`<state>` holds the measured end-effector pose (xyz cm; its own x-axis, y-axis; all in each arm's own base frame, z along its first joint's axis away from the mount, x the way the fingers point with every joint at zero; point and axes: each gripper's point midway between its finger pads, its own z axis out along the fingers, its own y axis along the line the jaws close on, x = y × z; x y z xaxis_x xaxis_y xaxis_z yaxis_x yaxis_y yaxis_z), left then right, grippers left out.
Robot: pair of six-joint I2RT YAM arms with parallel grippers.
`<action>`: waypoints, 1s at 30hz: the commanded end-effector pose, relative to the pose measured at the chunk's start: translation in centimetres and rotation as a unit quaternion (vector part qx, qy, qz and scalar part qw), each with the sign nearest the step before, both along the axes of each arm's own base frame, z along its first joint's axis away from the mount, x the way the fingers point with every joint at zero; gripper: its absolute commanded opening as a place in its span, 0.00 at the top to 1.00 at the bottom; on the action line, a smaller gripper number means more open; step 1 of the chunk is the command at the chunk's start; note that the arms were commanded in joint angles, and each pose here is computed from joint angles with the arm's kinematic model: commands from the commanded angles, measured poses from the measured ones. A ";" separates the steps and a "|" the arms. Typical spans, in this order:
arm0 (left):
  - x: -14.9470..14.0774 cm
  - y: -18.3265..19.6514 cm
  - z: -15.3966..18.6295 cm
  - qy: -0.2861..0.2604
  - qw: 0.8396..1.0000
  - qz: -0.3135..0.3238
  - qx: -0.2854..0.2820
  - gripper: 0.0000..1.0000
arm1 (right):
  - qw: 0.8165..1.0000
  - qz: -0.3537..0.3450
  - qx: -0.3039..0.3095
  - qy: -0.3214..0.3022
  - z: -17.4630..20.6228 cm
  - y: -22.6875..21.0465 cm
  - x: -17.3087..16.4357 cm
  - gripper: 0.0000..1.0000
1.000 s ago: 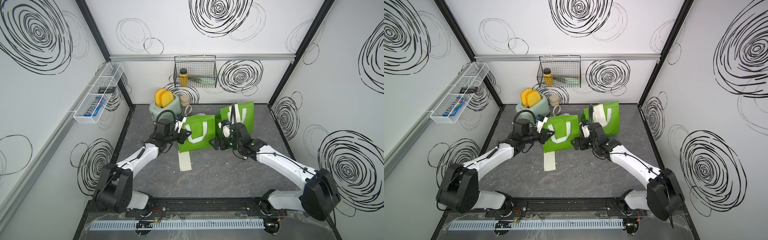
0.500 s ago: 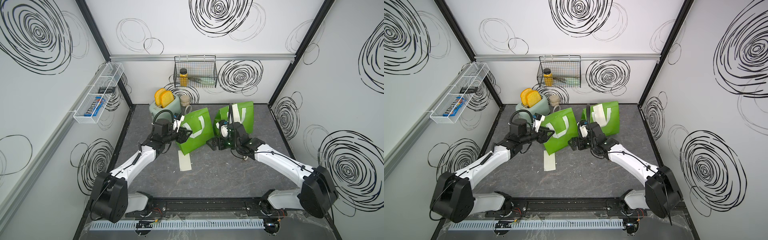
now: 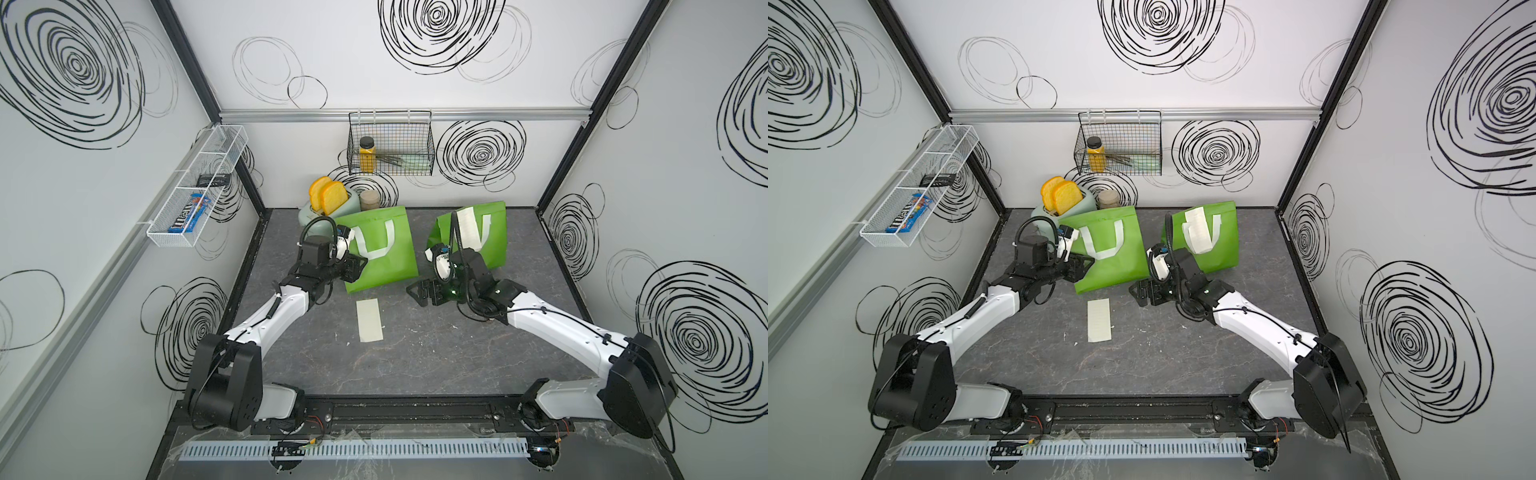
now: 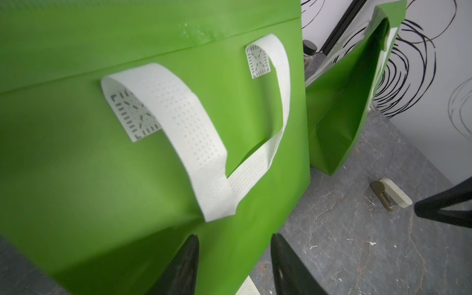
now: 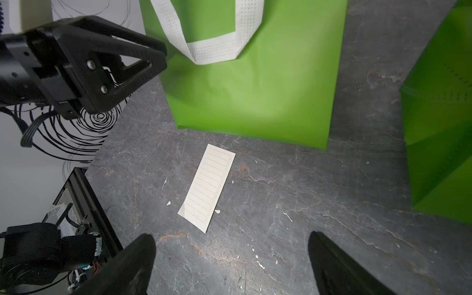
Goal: Staple the receipts to the bags
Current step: Adjust the takeout bag at the center of the board.
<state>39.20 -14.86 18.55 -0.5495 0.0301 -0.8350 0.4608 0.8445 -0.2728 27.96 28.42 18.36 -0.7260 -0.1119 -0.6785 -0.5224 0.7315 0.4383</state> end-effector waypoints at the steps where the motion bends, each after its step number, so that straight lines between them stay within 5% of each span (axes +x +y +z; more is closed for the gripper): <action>1: 0.8 -0.6 2.6 -0.041 0.999 -0.013 -0.006 0.50 | 1.000 -0.003 0.003 -0.008 0.4 0.0 -0.4 0.03; 8: -0.9 -1.2 2.0 -0.030 0.999 -0.021 -0.014 0.46 | 1.000 0.004 0.000 -0.005 -0.3 0.5 -0.6 0.03; 13: -3.1 -0.5 2.4 -0.028 0.999 0.006 -0.035 0.26 | 1.000 0.013 0.002 -0.001 -0.9 1.0 -0.8 0.03; 17: -5.2 0.8 2.6 -0.016 0.995 0.056 -0.076 0.00 | 1.000 0.013 0.009 0.006 -1.6 1.4 -1.1 0.03; 26: -11.3 0.7 -2.4 0.052 0.982 0.133 -0.119 0.04 | 0.998 0.027 0.042 0.038 -3.9 2.3 -2.7 0.03; 30: -12.9 -1.7 -6.0 0.089 0.980 0.122 -0.133 0.30 | 0.998 0.026 0.040 0.045 -4.5 2.4 -2.9 0.03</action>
<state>26.07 -16.31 13.86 -0.6506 -0.2307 -0.7235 0.2675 0.8221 -0.5026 25.07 30.10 13.30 -0.7818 -0.1221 -0.6115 -0.5102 0.6890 0.5148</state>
